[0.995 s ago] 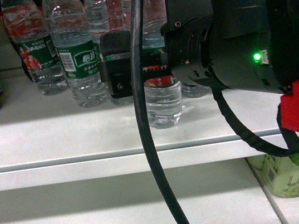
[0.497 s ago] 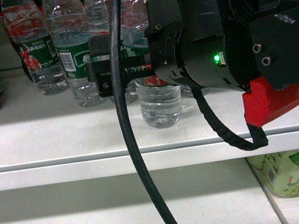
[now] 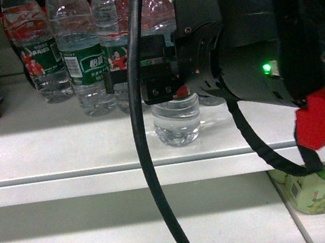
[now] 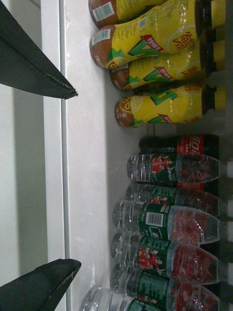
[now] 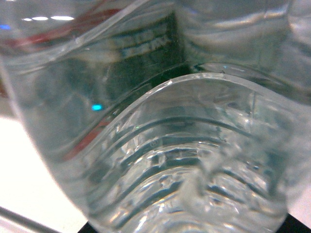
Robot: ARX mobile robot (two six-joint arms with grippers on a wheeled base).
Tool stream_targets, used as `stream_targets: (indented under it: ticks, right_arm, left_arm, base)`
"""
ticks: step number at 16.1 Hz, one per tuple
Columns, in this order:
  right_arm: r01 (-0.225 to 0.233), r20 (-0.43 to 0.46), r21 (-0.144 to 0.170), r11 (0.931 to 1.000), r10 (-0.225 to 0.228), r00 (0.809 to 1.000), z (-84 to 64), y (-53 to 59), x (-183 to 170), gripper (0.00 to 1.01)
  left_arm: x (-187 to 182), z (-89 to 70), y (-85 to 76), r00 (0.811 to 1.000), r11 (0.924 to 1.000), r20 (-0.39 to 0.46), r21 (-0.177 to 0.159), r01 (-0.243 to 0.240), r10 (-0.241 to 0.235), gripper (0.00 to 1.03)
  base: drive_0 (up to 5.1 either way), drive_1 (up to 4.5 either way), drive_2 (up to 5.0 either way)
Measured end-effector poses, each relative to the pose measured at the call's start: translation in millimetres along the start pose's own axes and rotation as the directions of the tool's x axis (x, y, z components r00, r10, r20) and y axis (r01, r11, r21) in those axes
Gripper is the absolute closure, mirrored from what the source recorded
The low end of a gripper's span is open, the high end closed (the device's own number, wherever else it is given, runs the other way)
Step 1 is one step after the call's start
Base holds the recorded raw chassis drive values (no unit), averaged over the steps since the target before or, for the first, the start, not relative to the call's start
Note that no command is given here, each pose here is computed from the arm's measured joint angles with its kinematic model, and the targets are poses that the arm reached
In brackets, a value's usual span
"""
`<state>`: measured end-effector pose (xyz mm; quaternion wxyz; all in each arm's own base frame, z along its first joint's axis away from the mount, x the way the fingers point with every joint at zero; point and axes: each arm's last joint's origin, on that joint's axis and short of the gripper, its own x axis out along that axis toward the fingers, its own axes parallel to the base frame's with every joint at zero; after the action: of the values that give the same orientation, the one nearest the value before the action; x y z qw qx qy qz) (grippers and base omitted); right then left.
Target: Move water from second to third shelf
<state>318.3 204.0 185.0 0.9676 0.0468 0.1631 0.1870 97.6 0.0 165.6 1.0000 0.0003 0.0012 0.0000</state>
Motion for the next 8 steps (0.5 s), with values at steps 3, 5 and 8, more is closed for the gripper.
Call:
stream_targets:
  ticks: [3,5,8]
  right_arm:
    - [-0.013,0.001,-0.004,0.9999,0.013,1.0,-6.4,-7.3,-27.6,0.61]
    - [-0.004,0.012,-0.016,0.9999,0.005,1.0,-9.4,-18.2,-46.2,0.61]
    - [0.042,0.056,-0.011,0.9991,-0.041,0.998,-7.2,-40.1,-73.3,0.61]
  left_arm:
    - [0.0,0.0,0.0,1.0,1.0,0.0,0.0,0.0,0.0,0.05]
    - [0.0,0.0,0.0,1.0,1.0,0.0,0.0,0.0,0.0,0.05]
    - [0.0,0.0,0.0,1.0,1.0,0.0,0.0,0.0,0.0,0.05]
  base:
    - [0.0,0.0,0.0]
    - [0.0,0.0,0.0]
    - [0.0,0.0,0.0]
